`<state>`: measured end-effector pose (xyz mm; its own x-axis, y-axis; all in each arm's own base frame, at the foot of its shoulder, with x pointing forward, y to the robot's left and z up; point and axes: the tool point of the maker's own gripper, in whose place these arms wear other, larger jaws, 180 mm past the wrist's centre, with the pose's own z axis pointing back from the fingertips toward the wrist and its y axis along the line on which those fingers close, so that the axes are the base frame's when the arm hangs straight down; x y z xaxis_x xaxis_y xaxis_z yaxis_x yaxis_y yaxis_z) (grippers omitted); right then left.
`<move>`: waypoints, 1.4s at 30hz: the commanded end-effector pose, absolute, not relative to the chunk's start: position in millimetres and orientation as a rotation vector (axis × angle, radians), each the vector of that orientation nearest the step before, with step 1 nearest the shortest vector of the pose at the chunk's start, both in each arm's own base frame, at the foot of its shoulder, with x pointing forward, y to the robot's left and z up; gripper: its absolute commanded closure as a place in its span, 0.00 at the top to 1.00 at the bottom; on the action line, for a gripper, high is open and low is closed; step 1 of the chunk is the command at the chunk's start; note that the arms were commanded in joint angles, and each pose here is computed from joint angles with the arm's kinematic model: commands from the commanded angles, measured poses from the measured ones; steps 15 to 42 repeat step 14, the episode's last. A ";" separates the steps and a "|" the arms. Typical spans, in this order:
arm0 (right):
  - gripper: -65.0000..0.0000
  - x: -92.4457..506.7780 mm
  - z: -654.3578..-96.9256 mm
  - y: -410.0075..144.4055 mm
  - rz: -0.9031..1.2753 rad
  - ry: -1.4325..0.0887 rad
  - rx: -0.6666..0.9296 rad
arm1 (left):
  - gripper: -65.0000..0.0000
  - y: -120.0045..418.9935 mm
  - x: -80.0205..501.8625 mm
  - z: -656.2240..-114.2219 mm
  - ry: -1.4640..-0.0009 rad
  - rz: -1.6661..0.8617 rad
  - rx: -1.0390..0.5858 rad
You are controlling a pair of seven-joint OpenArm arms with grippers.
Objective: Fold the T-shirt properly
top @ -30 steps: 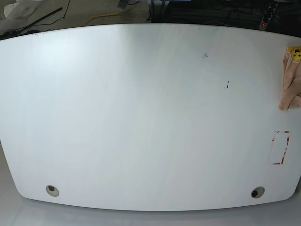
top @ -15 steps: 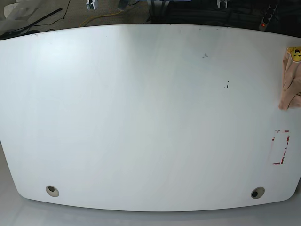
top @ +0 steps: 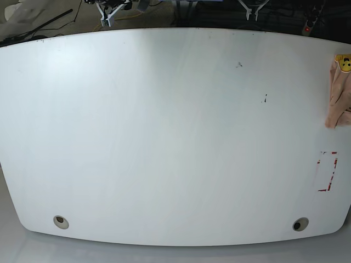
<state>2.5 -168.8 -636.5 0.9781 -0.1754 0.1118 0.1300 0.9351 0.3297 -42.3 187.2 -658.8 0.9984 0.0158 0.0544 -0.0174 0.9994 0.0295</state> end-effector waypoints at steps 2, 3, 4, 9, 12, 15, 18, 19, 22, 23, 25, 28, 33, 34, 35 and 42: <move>0.12 5.6 -635.9 -174.8 -0.158 -0.144 0.323 | 0.74 178.6 -38.3 -661.0 -0.036 0.026 0.023; 0.12 6.5 -636.0 -173.9 -0.159 -0.145 0.325 | 0.74 175.9 -39.7 -661.5 -0.022 0.028 0.019; 0.12 7.2 -636.0 -173.5 -0.156 -0.146 0.325 | 0.74 177.0 -43.7 -661.3 -0.007 0.027 0.021; 0.12 14.0 -636.7 -165.9 -0.104 -0.142 0.339 | 0.74 177.0 -43.5 -661.5 0.002 0.028 0.021; 0.12 11.7 -637.2 -157.2 -0.078 -0.132 0.354 | 0.74 177.0 -42.4 -661.6 0.001 0.029 0.021; 0.12 10.6 -637.6 -150.2 -0.070 -0.127 0.365 | 0.74 177.0 -42.4 -661.6 0.001 0.029 0.021; 0.12 10.6 -637.6 -150.2 -0.070 -0.127 0.365 | 0.74 177.0 -42.4 -661.6 0.001 0.029 0.021; 0.12 10.6 -637.6 -150.2 -0.070 -0.127 0.365 | 0.74 177.0 -42.4 -661.6 0.001 0.029 0.021; 0.12 10.6 -637.6 -150.2 -0.070 -0.127 0.365 | 0.74 177.0 -42.4 -661.6 0.001 0.029 0.021; 0.12 10.6 -637.6 -150.2 -0.070 -0.127 0.365 | 0.74 177.0 -42.4 -661.6 0.001 0.029 0.021; 0.12 10.6 -637.6 -150.2 -0.070 -0.127 0.365 | 0.74 177.0 -42.4 -661.6 0.001 0.029 0.021; 0.12 10.6 -637.6 -150.2 -0.070 -0.127 0.365 | 0.74 177.0 -42.4 -661.6 0.001 0.029 0.021; 0.12 10.6 -637.6 -150.2 -0.070 -0.127 0.365 | 0.74 177.0 -42.4 -661.6 0.001 0.029 0.021; 0.12 10.6 -637.6 -150.2 -0.070 -0.127 0.365 | 0.74 177.0 -42.4 -661.6 0.001 0.029 0.021; 0.12 10.6 -637.6 -150.2 -0.070 -0.127 0.365 | 0.74 177.0 -42.4 -661.6 0.001 0.029 0.021; 0.12 10.6 -637.6 -150.2 -0.070 -0.127 0.365 | 0.74 177.0 -42.4 -661.6 0.001 0.029 0.021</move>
